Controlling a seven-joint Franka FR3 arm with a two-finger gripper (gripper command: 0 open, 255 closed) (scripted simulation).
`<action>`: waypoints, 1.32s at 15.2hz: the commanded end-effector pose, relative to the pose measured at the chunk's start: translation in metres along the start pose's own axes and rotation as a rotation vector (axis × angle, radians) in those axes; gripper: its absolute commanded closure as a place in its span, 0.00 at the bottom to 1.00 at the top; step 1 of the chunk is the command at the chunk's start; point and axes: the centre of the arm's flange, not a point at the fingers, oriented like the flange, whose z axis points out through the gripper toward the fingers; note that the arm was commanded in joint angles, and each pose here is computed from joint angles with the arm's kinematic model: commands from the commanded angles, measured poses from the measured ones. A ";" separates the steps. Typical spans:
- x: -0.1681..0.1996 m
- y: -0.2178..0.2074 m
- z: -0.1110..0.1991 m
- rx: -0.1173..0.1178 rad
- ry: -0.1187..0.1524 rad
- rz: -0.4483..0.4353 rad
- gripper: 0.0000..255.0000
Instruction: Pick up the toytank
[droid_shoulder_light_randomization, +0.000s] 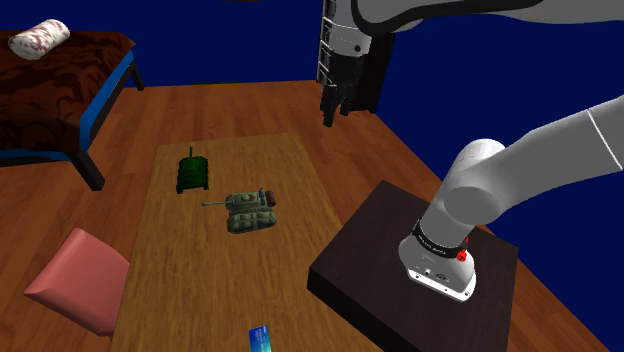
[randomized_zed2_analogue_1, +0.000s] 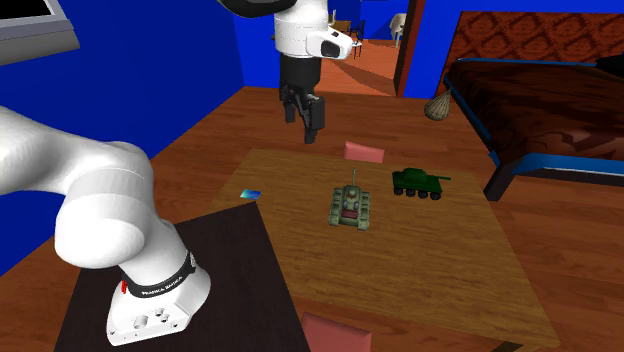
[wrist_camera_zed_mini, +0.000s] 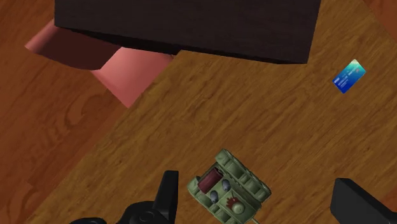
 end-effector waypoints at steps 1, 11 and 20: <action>0.018 -0.002 0.021 -0.003 0.006 -0.048 0.00; 0.106 -0.015 0.115 -0.014 0.025 -0.276 0.00; 0.183 -0.042 0.200 -0.024 0.041 -0.482 0.00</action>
